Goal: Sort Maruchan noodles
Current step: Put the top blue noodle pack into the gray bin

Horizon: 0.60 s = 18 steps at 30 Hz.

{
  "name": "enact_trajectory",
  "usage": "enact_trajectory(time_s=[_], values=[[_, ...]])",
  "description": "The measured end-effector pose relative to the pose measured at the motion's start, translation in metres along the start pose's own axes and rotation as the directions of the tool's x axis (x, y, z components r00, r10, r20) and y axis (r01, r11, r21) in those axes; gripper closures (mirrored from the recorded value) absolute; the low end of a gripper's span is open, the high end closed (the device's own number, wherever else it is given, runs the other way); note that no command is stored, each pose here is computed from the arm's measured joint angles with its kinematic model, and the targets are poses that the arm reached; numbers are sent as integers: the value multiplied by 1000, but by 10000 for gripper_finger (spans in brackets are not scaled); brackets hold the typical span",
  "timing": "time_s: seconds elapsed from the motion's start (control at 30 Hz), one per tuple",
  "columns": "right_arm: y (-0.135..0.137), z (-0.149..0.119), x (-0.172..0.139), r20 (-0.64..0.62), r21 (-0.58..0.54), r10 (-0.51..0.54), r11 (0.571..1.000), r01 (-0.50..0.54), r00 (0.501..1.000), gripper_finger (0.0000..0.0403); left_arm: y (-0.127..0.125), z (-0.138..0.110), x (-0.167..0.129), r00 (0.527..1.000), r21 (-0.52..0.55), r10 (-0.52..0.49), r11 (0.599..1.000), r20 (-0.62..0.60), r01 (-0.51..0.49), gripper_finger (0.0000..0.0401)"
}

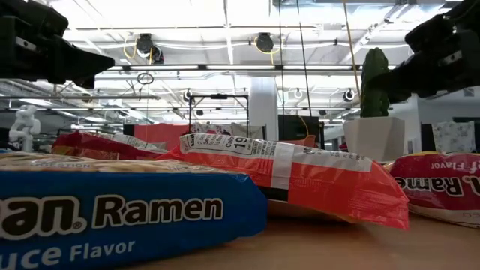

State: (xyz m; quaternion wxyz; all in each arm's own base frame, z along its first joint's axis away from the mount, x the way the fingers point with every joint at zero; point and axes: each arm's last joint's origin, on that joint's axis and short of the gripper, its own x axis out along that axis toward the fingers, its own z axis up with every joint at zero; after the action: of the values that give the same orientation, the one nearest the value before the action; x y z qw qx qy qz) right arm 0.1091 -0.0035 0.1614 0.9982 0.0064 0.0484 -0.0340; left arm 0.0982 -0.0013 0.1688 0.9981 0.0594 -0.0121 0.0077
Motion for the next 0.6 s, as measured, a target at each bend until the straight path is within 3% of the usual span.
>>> enact_trajectory(time_s=[0.1,0.23,0.37,0.6], values=[[0,2,1,-41,11,-4,1000,5,999,403,0,0,0,1000,0,0,1000,0,0,400],[1,46,-3,35,-14,-1,1000,1,999,403,0,0,0,1000,0,0,1000,1,0,400],[1,81,-7,-16,-34,-3,999,2,1000,403,0,0,0,1000,0,0,1000,-2,0,400],[2,160,-16,-48,26,1,1000,0,999,403,0,0,0,1000,0,0,1000,-1,0,400]])
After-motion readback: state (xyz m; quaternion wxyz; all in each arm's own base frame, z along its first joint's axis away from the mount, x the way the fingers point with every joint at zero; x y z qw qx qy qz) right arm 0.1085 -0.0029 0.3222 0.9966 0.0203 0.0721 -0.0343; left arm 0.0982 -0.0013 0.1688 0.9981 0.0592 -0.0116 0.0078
